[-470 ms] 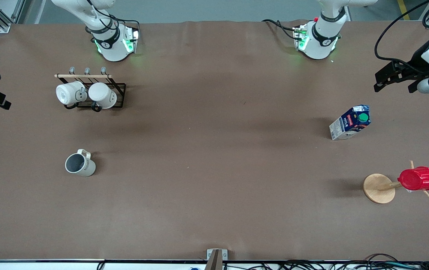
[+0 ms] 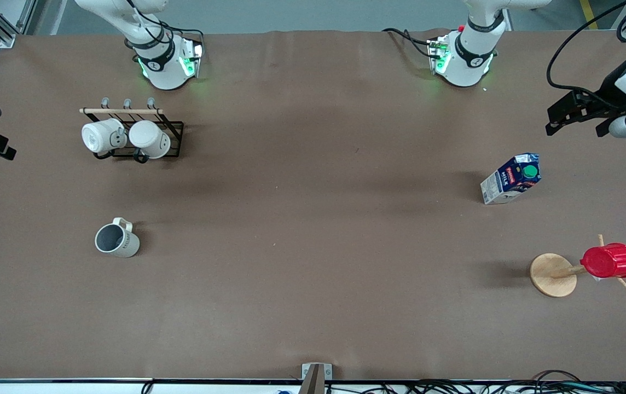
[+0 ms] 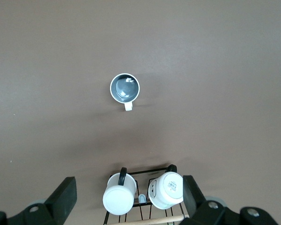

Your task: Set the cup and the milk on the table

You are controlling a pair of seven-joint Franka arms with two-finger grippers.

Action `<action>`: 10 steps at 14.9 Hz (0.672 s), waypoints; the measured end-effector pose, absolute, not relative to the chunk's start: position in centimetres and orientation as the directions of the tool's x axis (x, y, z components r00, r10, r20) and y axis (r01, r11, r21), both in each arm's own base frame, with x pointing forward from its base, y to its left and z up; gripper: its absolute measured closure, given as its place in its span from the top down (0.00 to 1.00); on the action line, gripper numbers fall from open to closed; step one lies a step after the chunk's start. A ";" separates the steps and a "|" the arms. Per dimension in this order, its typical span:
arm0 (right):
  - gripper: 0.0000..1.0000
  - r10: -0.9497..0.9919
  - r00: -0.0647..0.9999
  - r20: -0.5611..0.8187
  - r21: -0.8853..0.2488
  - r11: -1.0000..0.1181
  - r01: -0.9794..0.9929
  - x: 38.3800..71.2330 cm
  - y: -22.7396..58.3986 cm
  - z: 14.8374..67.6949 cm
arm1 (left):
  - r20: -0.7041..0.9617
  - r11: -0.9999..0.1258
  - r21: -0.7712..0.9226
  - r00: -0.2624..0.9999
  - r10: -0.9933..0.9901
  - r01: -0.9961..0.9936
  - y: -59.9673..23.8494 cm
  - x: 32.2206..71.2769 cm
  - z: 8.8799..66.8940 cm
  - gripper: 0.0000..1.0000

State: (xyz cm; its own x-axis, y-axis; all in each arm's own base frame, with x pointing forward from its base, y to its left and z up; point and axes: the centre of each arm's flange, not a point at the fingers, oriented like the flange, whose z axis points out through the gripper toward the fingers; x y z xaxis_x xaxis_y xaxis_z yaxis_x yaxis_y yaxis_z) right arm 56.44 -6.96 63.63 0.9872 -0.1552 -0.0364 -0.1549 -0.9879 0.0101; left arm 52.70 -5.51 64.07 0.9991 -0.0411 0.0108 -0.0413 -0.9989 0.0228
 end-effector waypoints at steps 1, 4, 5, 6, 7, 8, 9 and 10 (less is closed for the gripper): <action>1.00 -0.155 0.987 -0.033 0.010 -0.988 -0.155 56.5 -7.0 63.7 | 0.012 -0.999 0.022 0.999 -0.037 -0.037 -5.3 52.7 64.1 1.00; 1.00 -0.155 0.988 -0.009 0.009 -0.988 -0.155 56.8 -7.0 63.8 | 0.010 -0.999 0.024 1.000 -0.022 -0.022 -3.2 52.8 64.2 0.98; 1.00 -0.155 0.988 -0.006 0.009 -0.988 -0.155 56.9 -7.0 63.5 | 0.002 -0.999 0.024 1.000 -0.021 -0.021 -2.4 52.8 64.0 0.98; 1.00 -0.153 0.988 -0.004 0.010 -0.988 -0.153 57.3 -7.0 62.7 | -0.009 -0.999 0.025 1.000 -0.027 -0.027 -1.5 52.8 63.5 0.98; 1.00 -0.150 0.989 -0.003 0.011 -0.989 -0.150 58.1 -7.1 61.3 | -0.022 -0.999 0.025 0.999 -0.034 -0.034 -0.5 52.8 62.8 0.98; 1.00 -0.137 0.991 -0.006 0.013 -0.990 -0.137 59.1 -7.2 59.1 | -0.034 -0.999 0.015 0.999 -0.036 -0.035 0.4 52.9 61.9 0.98; 1.00 -0.121 0.993 -0.010 0.015 -0.993 -0.121 60.3 -7.3 56.4 | -0.037 -0.999 -0.003 0.999 -0.034 -0.035 1.1 53.0 60.8 0.99; 1.00 -0.107 0.994 -0.009 0.018 -0.994 -0.107 61.3 -7.4 53.4 | -0.037 -0.999 -0.014 0.999 -0.034 -0.035 1.4 53.3 59.4 1.00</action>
